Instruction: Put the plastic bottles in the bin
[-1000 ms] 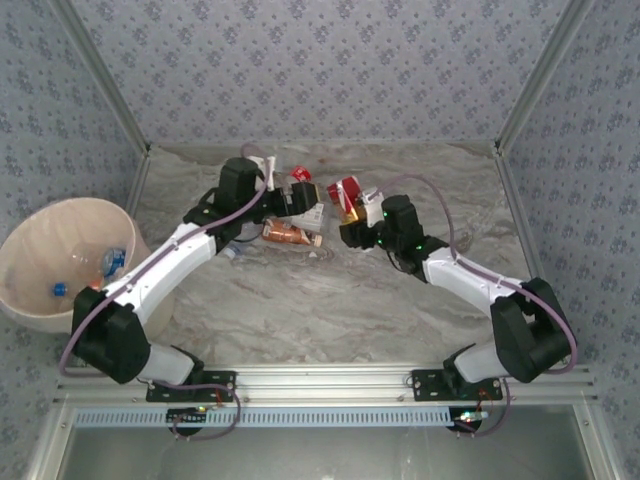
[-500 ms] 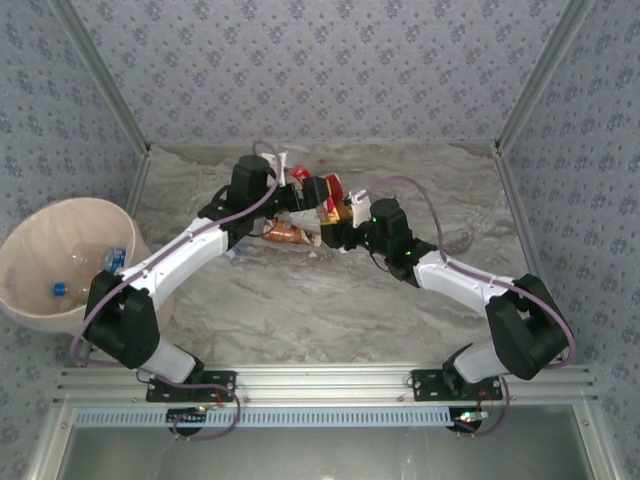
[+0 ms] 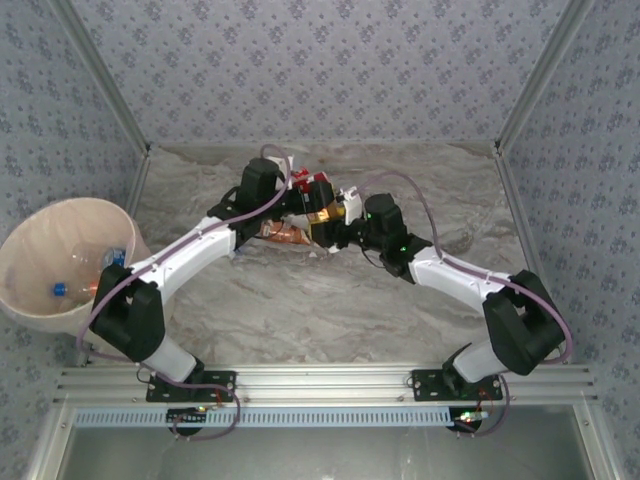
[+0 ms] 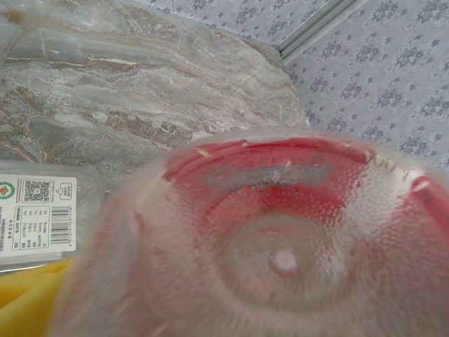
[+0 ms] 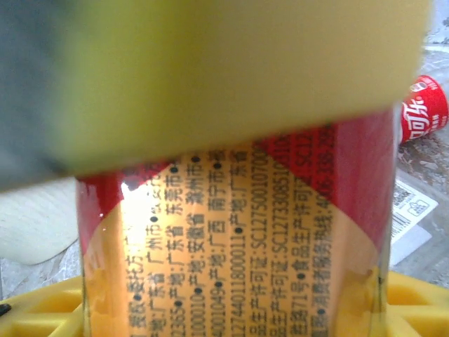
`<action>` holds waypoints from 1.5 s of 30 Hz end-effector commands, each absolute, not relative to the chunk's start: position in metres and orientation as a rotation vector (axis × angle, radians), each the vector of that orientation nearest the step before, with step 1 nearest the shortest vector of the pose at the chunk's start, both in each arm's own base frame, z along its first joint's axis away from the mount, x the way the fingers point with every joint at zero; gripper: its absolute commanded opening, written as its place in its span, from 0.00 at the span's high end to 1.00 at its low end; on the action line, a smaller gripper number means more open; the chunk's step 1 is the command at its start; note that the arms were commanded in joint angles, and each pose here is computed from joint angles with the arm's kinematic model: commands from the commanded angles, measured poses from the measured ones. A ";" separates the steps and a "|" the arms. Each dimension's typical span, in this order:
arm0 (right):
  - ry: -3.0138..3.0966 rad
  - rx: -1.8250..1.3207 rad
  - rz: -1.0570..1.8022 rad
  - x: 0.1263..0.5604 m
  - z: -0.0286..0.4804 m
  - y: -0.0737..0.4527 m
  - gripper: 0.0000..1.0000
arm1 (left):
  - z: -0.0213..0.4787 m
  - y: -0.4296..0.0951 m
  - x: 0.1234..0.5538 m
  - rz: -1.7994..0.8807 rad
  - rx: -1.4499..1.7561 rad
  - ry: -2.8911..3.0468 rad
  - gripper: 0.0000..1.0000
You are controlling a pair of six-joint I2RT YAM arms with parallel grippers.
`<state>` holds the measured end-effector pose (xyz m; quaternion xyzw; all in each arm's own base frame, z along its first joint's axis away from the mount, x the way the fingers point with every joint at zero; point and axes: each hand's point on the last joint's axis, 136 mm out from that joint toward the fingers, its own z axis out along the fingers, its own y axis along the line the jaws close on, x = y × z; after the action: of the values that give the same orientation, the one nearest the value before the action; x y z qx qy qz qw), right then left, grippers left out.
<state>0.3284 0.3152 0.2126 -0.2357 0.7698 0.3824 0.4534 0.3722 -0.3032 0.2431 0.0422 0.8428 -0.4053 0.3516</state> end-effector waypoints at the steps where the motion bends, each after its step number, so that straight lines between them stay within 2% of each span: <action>1: 1.855 -0.627 0.993 0.324 0.233 0.329 0.45 | 0.245 -0.304 0.375 -1.005 0.126 2.188 0.11; 6: 1.867 -0.642 0.994 0.322 0.233 0.330 0.42 | 0.246 -0.304 0.375 -1.006 0.122 2.195 0.26; 10: 1.886 -0.672 1.002 0.318 0.231 0.331 0.33 | 0.250 -0.302 0.375 -1.003 0.111 2.185 0.37; 17: 1.893 -0.741 0.994 0.310 0.231 0.328 0.17 | 0.260 -0.305 0.372 -1.036 0.123 2.166 0.43; 24: 1.847 -0.804 0.970 0.296 0.242 0.314 0.04 | 0.278 -0.296 0.372 -1.017 0.105 2.122 0.45; 25: 1.838 -0.806 0.961 0.295 0.246 0.310 0.00 | 0.282 -0.293 0.371 -1.009 0.103 2.112 0.45; 31: 1.769 -0.760 0.902 0.292 0.268 0.282 0.00 | 0.309 -0.269 0.368 -0.951 0.075 2.035 0.47; 34: 1.736 -0.634 0.873 0.303 0.281 0.262 0.00 | 0.326 -0.249 0.365 -0.898 0.054 1.989 0.47; 40: 1.715 -0.335 0.750 0.330 0.287 0.216 0.00 | 0.361 -0.195 0.353 -0.694 -0.001 1.920 0.48; 45: 1.716 -0.227 0.716 0.339 0.281 0.198 0.00 | 0.390 -0.151 0.339 -0.492 -0.029 1.896 0.49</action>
<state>0.3304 0.2123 0.2661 -0.1461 0.7525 0.3135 0.5605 0.3484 -0.1817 0.3682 -0.0104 0.8042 -0.2766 0.5260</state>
